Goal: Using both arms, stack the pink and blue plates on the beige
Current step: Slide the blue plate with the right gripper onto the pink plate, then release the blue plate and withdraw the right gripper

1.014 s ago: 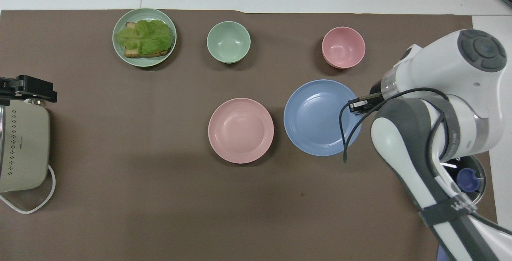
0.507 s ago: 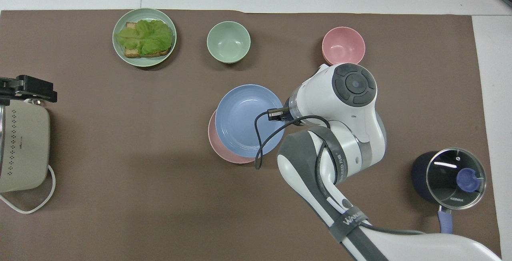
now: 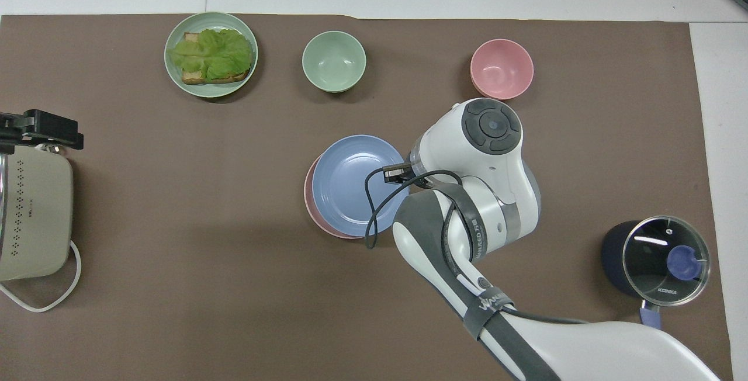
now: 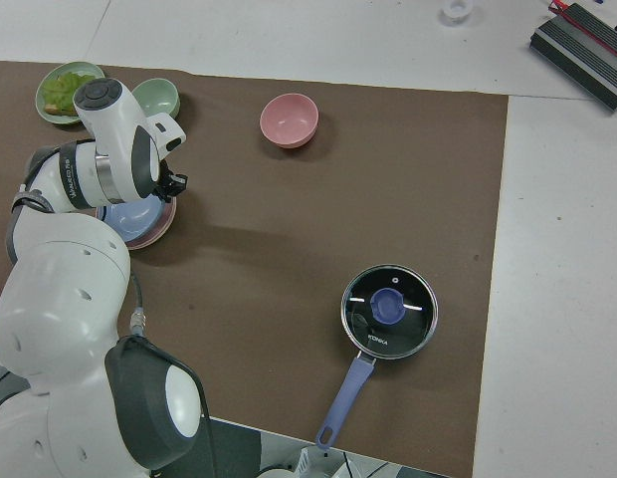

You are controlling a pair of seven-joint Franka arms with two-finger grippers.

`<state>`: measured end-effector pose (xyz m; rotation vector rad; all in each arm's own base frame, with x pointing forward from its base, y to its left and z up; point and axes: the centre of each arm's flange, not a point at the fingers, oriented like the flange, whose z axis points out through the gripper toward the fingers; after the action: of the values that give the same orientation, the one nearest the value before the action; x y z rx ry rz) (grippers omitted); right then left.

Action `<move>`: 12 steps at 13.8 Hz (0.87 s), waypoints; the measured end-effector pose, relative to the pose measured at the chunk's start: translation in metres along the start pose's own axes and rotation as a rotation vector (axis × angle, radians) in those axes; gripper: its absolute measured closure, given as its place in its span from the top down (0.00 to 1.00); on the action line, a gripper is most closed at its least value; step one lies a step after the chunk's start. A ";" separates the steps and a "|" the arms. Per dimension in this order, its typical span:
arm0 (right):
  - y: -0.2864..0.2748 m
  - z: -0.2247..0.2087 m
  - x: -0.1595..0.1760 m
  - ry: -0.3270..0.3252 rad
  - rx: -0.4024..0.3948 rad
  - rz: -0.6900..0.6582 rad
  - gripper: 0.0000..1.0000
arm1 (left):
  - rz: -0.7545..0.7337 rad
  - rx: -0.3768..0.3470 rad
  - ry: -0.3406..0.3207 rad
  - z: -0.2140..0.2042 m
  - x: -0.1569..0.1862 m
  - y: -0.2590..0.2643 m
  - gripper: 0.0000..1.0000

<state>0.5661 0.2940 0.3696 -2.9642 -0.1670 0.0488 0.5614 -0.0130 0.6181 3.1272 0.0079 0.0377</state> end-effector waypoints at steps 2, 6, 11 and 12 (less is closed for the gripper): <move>0.001 0.005 -0.001 -0.004 -0.002 0.001 0.06 | 0.000 0.000 0.000 0.000 0.000 0.000 1.00; -0.003 0.024 0.000 0.001 0.019 0.012 0.06 | 0.000 0.000 0.000 0.000 0.000 0.000 1.00; -0.004 0.030 -0.001 -0.008 0.020 0.010 0.06 | 0.000 0.000 0.000 0.000 0.000 0.000 1.00; -0.004 0.030 -0.001 -0.008 0.020 0.009 0.06 | 0.000 0.000 0.000 0.000 0.000 0.000 1.00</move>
<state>0.5633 0.3026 0.3405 -2.9451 -0.1527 0.0628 0.5614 -0.0130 0.6181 3.1272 0.0080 0.0377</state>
